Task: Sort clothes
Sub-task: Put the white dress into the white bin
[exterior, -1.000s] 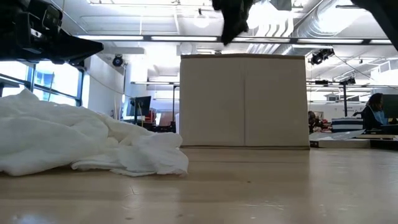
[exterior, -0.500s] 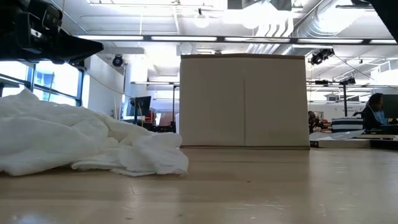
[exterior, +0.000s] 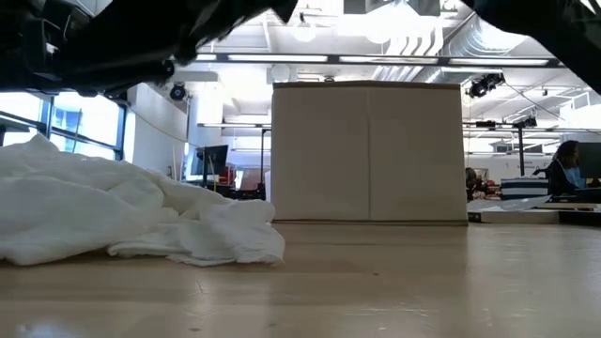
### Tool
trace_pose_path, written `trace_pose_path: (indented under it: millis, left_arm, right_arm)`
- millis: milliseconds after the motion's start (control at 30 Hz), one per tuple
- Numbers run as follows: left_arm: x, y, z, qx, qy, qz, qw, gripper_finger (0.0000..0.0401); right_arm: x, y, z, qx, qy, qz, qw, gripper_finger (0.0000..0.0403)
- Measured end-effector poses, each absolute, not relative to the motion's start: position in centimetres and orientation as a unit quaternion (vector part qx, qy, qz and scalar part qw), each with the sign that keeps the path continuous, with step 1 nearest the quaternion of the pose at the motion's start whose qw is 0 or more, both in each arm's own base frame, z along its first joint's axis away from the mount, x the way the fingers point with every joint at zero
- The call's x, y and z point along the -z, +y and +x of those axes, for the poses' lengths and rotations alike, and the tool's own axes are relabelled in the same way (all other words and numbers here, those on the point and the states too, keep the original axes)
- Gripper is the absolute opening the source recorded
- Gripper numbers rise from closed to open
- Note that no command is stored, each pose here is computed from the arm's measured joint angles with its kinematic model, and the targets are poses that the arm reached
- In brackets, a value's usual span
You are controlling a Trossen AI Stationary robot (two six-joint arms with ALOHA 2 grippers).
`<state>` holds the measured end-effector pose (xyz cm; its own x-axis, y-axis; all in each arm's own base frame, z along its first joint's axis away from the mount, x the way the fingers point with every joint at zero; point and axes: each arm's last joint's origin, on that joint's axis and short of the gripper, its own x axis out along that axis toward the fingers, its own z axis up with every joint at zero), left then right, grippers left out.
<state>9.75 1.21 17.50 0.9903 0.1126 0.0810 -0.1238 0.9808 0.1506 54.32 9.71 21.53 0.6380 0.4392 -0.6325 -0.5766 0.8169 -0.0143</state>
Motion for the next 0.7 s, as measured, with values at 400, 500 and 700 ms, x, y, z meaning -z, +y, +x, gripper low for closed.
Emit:
trace_pose_path:
  millis: [400,500,700]
  left_arm:
    - [-17.5,1.2,9.7,-0.059,-0.036,0.078,0.995,0.0001]
    - [-17.5,1.2,9.8,-0.059,-0.036,0.078,0.995,0.0001]
    - [-17.5,1.2,9.8,-0.059,-0.036,0.078,0.995,0.0001]
  right_arm:
    - [-21.9,13.2,55.1,-0.22,0.229,-0.104,0.942,0.0117]
    - [-19.6,13.7,54.9,-0.205,0.231,-0.079,0.948,0.0108]
    - [-19.5,14.4,52.5,-0.129,0.182,-0.092,0.97,0.0084]
